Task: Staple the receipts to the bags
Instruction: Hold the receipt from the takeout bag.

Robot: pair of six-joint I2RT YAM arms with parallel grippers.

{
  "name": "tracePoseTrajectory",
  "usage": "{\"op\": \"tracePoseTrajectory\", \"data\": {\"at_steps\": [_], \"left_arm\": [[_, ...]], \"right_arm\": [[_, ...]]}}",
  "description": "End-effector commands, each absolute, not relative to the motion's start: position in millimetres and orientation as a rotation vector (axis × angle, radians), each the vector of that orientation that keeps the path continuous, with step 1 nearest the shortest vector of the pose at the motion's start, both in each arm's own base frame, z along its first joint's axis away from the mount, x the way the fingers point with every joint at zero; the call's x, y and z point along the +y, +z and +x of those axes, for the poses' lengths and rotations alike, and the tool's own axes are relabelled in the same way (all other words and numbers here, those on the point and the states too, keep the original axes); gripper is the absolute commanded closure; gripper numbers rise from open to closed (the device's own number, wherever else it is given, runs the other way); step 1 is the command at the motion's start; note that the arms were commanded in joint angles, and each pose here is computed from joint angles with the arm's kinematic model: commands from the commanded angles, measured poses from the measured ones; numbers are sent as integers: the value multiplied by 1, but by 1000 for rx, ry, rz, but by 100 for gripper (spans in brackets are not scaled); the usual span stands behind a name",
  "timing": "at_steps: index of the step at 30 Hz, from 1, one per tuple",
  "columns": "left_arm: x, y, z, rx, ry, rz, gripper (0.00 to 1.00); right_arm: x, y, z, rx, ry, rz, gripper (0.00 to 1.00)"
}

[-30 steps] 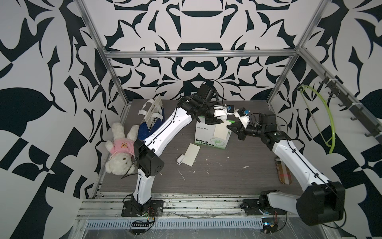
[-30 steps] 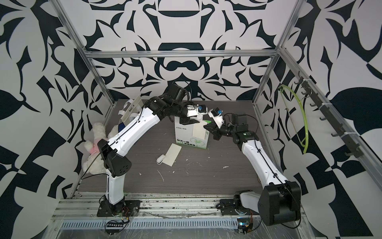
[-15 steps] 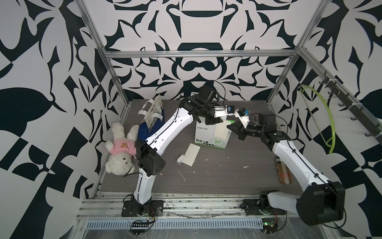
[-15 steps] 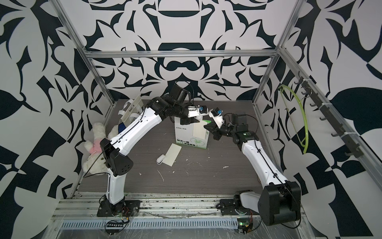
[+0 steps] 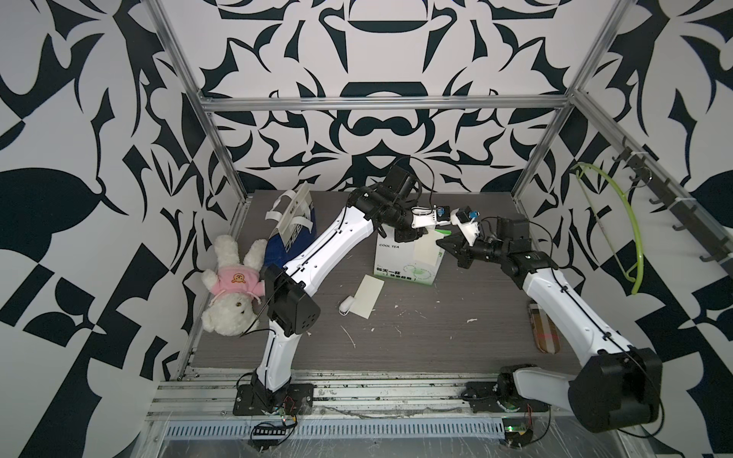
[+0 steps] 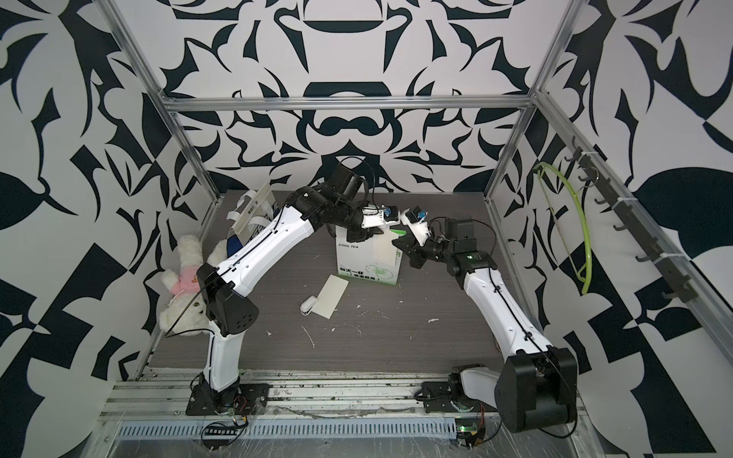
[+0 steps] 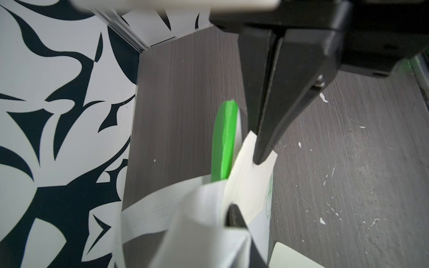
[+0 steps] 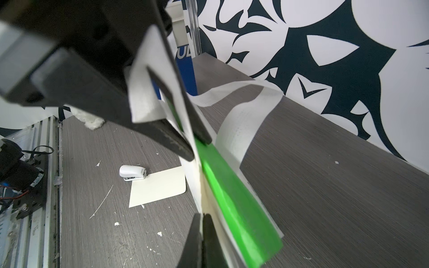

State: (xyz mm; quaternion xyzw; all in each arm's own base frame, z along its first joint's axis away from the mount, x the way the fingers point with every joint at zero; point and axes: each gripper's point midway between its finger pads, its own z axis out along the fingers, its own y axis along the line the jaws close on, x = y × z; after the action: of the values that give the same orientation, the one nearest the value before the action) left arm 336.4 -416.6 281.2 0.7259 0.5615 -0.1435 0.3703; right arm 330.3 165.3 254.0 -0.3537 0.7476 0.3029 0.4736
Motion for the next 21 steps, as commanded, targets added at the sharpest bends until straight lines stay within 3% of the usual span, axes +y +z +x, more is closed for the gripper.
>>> {"op": "tracePoseTrajectory", "data": {"at_steps": [1,3,7,10,18,21], "left_arm": [[-418,279,330,1440,-400,1888,96],[-418,278,331,1443,-399,1890,100],[-417,278,333,1449,-379,1886,100],[-414,278,338,1463,-343,1879,100],[-411,288,363,1531,-263,1749,100],[-406,311,382,1546,-268,1616,100]], "right_arm": [[163,264,330,1793,706,-874,100],[161,264,333,1804,688,-856,99],[149,266,341,1869,628,-756,54],[133,268,339,1947,567,-645,35],[98,277,296,2090,507,-332,32],[103,273,281,2127,591,-290,38]]}}
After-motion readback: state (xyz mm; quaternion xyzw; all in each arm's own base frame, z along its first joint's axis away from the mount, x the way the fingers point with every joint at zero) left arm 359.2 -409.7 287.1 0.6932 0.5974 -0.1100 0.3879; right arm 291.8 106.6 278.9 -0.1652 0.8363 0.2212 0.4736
